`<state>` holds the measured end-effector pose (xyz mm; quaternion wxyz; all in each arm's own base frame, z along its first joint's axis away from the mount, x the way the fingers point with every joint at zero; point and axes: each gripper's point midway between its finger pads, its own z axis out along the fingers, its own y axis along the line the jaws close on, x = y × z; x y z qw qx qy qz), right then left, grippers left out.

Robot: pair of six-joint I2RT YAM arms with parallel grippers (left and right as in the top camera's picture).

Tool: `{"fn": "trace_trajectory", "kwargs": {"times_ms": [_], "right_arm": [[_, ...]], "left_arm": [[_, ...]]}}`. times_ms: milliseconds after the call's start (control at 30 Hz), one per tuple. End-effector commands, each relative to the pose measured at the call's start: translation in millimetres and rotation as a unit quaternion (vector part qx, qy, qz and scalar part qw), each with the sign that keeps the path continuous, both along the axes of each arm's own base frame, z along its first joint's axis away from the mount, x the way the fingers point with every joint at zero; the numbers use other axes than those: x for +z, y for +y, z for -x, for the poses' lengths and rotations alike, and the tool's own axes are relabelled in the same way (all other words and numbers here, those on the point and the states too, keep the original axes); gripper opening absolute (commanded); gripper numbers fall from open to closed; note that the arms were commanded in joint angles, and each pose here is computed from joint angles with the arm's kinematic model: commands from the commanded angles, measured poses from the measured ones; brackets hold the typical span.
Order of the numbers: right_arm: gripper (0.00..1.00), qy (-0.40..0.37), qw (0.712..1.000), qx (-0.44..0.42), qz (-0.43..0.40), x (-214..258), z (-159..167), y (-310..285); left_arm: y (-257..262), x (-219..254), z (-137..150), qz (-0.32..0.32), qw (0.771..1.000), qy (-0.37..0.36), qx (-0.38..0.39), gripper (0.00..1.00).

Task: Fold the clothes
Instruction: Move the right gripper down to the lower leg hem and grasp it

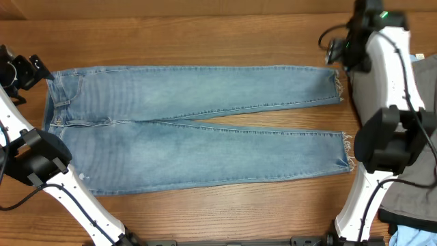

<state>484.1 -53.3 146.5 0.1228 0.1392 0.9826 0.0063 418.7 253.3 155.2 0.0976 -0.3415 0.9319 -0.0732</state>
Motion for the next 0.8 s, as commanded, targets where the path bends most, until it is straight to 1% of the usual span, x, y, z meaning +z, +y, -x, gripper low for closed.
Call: {"fn": "trace_trajectory", "kwargs": {"times_ms": [0,133,167,233,267,333,433,533,600,633,767], "right_arm": [[0.9,-0.046,0.998,0.001,-0.041,77.1,17.2,14.0],[0.91,-0.021,0.997,-0.04,-0.054,98.0,51.7,15.3],[0.93,-0.03,0.997,-0.049,-0.06,106.5,56.5,17.4],[0.94,-0.045,0.996,-0.054,-0.061,119.5,61.9,18.2],[0.96,-0.06,0.994,-0.057,-0.068,133.4,69.3,21.3],[1.0,-0.07,0.993,-0.052,-0.078,145.5,81.3,27.5],[1.0,-0.065,0.993,-0.059,-0.083,154.3,117.7,32.7],[1.0,-0.012,0.994,-0.079,-0.075,130.1,165.8,29.5],[1.0,0.033,0.992,-0.089,-0.077,100.5,195.4,29.8],[1.0,0.045,0.991,-0.097,-0.079,87.9,204.3,28.8],[1.0,0.08,0.976,-0.182,-0.093,29.7,237.1,11.2]], "left_arm": [[1.5,6.1,-0.3,0.001,1.0,-0.009,0.009,1.0],[1.5,6.1,-0.3,0.001,1.0,-0.009,0.009,1.0],[1.5,6.1,-0.3,0.001,1.0,-0.009,0.009,1.0],[1.5,6.1,-0.3,0.001,1.0,-0.009,0.009,1.0],[1.5,6.1,-0.3,0.001,1.0,-0.009,0.009,1.0],[1.5,6.1,-0.3,0.001,1.0,-0.009,0.009,1.0],[1.3,6.1,-0.4,0.001,1.0,-0.009,0.008,1.0],[1.5,6.1,-0.3,0.001,1.0,-0.009,0.009,1.0],[1.5,6.1,-0.3,0.001,1.0,-0.009,0.009,1.0],[1.5,6.1,-0.3,0.001,1.0,-0.009,0.009,1.0],[1.5,6.1,-0.3,0.001,1.0,-0.009,0.009,1.0]]}}
